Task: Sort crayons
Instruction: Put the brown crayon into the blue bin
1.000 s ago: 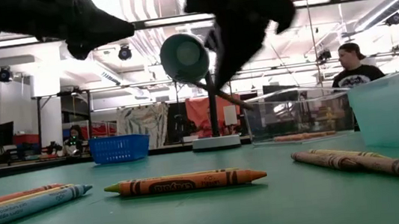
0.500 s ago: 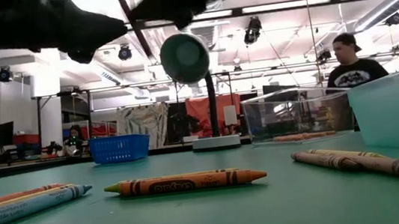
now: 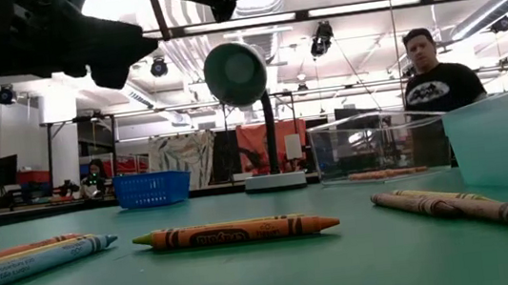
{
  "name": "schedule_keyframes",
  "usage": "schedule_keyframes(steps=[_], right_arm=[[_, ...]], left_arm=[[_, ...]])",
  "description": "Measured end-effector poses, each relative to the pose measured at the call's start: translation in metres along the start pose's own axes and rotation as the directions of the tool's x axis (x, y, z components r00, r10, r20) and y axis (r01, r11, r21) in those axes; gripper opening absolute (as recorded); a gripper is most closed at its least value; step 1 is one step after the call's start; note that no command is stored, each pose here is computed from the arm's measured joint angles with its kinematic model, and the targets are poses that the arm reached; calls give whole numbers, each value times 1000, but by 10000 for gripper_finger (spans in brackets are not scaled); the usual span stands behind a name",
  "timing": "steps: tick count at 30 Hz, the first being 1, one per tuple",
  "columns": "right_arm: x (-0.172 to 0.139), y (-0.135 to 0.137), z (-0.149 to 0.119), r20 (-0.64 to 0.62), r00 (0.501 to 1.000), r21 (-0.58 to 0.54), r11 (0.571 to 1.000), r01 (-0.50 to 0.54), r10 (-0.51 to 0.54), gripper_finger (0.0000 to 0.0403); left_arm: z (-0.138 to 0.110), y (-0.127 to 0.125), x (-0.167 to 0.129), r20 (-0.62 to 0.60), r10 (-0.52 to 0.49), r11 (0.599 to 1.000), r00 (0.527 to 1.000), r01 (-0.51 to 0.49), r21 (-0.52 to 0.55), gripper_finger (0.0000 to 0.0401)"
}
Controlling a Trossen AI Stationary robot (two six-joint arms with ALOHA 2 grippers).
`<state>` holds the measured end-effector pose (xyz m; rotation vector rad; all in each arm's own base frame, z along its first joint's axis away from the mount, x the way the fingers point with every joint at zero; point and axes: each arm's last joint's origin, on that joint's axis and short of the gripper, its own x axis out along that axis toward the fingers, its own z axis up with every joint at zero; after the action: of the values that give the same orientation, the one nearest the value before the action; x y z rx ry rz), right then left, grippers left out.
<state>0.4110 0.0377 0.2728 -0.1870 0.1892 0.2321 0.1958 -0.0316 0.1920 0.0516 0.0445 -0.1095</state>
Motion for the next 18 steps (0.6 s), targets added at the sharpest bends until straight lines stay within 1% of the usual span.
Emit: schedule_keyframes(steps=[4, 11, 14, 18], right_arm=[[0, -2, 1, 20, 1000, -1, 1000, 10, -10, 12], [1, -7, 1, 44, 999, -3, 1000, 25, -24, 12], [1, -8, 0, 47, 998, -5, 1000, 30, -30, 12], [1, -8, -1, 45, 999, -10, 999, 31, -31, 12]], left_arm=[[1, 0, 6, 66, 6, 1000, 998, -8, 19, 144], [-5, -1, 17, 128, 12, 999, 992, -18, 43, 143], [-8, -1, 22, 158, 15, 997, 987, -27, 79, 143], [-11, -1, 26, 182, 29, 995, 983, -46, 90, 126]])
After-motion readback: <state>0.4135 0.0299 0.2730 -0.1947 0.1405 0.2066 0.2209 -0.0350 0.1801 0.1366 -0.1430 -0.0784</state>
